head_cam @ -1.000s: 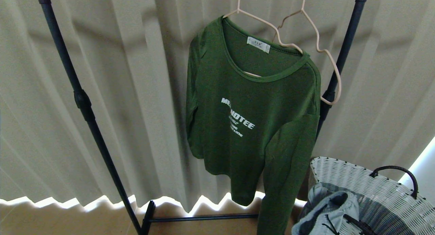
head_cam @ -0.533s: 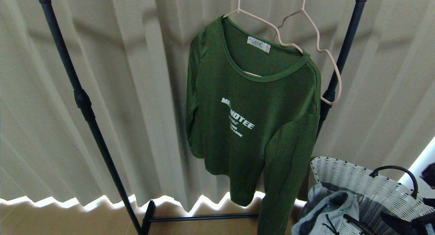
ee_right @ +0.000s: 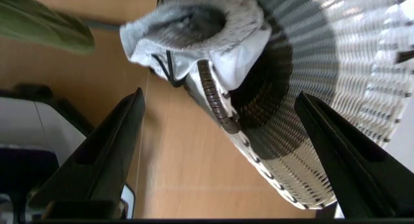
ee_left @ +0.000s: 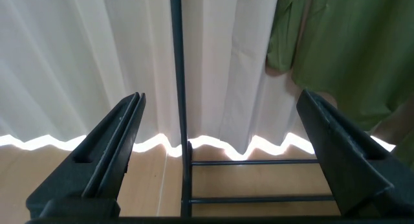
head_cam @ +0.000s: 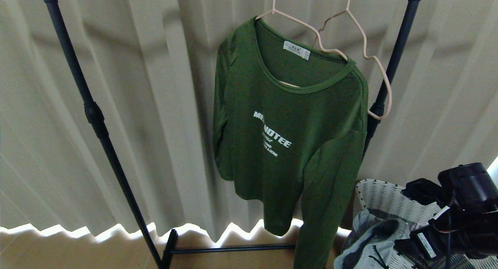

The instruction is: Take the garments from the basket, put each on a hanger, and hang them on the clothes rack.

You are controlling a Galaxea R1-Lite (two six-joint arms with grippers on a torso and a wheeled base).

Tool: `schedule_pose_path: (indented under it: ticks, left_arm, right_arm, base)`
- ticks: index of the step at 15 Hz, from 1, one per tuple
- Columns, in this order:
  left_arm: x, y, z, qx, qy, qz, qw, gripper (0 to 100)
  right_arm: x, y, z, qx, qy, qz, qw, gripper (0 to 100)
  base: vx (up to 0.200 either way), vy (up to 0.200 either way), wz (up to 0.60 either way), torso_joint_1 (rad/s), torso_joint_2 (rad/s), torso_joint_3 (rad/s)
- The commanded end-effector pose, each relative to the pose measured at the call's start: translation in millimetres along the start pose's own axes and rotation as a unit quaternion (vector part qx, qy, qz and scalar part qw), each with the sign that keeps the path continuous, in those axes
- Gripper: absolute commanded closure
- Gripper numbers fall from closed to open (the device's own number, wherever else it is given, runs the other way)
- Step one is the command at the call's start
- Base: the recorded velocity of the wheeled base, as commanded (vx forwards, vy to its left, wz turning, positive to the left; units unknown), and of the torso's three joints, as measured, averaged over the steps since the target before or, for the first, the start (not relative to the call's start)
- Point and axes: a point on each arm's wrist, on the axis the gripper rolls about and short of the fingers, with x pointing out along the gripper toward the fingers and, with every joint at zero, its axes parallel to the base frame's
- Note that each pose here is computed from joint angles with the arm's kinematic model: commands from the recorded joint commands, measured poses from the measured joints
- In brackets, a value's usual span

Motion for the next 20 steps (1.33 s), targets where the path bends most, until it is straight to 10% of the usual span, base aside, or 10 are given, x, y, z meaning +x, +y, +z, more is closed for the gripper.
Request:
schedule_pose_path:
  ticks: [1, 12, 13, 20]
  left_arm:
    - [0, 0.0, 0, 0.0, -0.001, 0.0, 1.0, 0]
    - [0, 0.0, 0, 0.0, -0.001, 0.001, 1.0, 0]
    - [0, 0.0, 0, 0.0, 0.0, 0.001, 1.0, 0]
    - [0, 0.0, 0, 0.0, 0.0, 0.001, 1.0, 0]
  right_arm:
    - [17, 0.8, 1.3, -0.001, 0.028, -0.001, 0.9996, 0]
    - [50, -15.5, 15.5, 0.034, 0.046, -0.028, 0.998, 0]
    - [52, -15.3, 16.0, 0.033, 0.047, -0.028, 0.998, 100]
    - [60, -14.3, 21.6, 0.033, 0.04, -0.028, 0.9983, 100]
  base:
    - [0.0, 0.0, 0.0, 0.0, 0.0, 0.0]
    - [0.0, 0.0, 0.0, 0.0, 0.0, 0.0]
    - [0.0, 0.0, 0.0, 0.0, 0.0, 0.0]
    - [0.0, 0.0, 0.0, 0.0, 0.0, 0.0]
